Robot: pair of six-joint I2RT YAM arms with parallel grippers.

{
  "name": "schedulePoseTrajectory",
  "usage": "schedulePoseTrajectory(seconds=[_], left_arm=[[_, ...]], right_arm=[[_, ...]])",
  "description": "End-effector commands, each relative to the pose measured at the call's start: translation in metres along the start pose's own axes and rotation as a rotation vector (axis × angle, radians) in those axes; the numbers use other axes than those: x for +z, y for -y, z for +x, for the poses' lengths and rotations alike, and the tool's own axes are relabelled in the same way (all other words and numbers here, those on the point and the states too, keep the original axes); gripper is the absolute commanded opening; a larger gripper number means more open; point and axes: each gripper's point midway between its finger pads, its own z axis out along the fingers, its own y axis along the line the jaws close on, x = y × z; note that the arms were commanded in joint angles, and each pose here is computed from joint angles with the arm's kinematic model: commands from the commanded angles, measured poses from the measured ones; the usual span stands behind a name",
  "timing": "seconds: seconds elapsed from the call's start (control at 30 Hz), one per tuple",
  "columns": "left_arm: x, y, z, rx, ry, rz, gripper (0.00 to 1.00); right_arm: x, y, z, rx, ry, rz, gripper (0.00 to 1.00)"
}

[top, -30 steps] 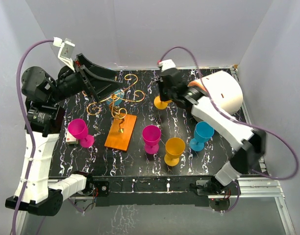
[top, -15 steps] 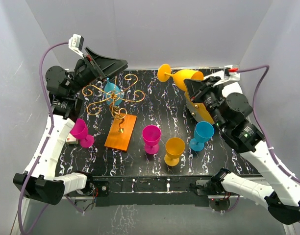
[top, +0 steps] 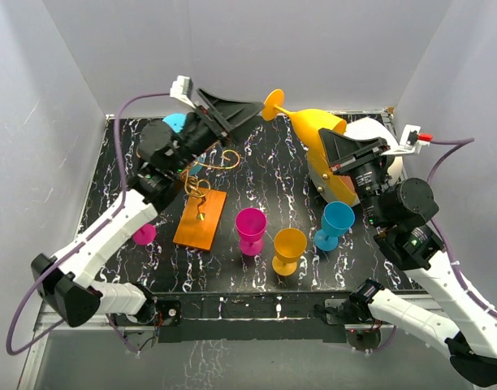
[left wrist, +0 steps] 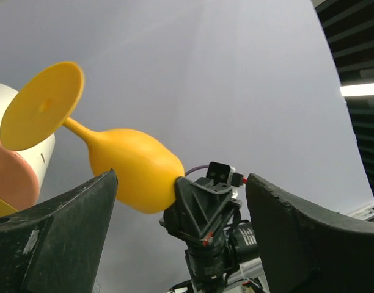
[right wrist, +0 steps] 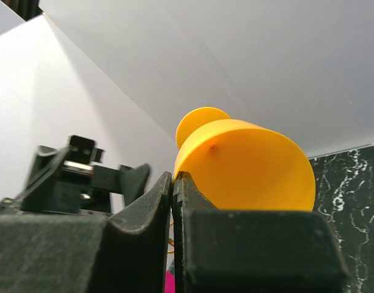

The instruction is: Place the wine glass upside down on the wine glass rack

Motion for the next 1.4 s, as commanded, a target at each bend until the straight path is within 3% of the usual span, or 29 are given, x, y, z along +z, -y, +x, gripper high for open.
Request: schedulePoseTrajectory(seconds=[0.0, 0.3, 0.63, 1.03, 1.17, 1.27, 1.37], left_arm=[[0.025, -0.002, 0.005, 0.020, 0.112, 0.007, 0.81], [0.041, -0.023, 0.015, -0.002, 0.208, -0.049, 0.72], [0.061, -0.024, 0.008, -0.064, 0.240, -0.043, 0.53], [0.070, -0.007, 0.007, -0.092, 0.233, 0.044, 0.20], [0.073, 0.006, 0.011, -0.047, 0.195, 0.081, 0.17], [0.072, 0.011, 0.012, -0.017, 0.186, 0.095, 0.00], [0.070, 0.009, 0.010, 0.004, 0.198, 0.086, 0.00]], right_arm=[[-0.007, -0.019, -0.036, 0.130, 0.127, -0.059, 0.00], [-0.009, -0.019, -0.036, 0.163, 0.128, -0.064, 0.00], [-0.019, -0.031, -0.024, 0.194, 0.069, -0.150, 0.00], [-0.020, -0.042, 0.007, 0.169, -0.061, -0.234, 0.00], [-0.017, -0.034, 0.018, 0.177, -0.100, -0.191, 0.00], [-0.016, -0.031, 0.024, 0.179, -0.124, -0.171, 0.00], [-0.016, -0.028, 0.025, 0.183, -0.129, -0.156, 0.00]])
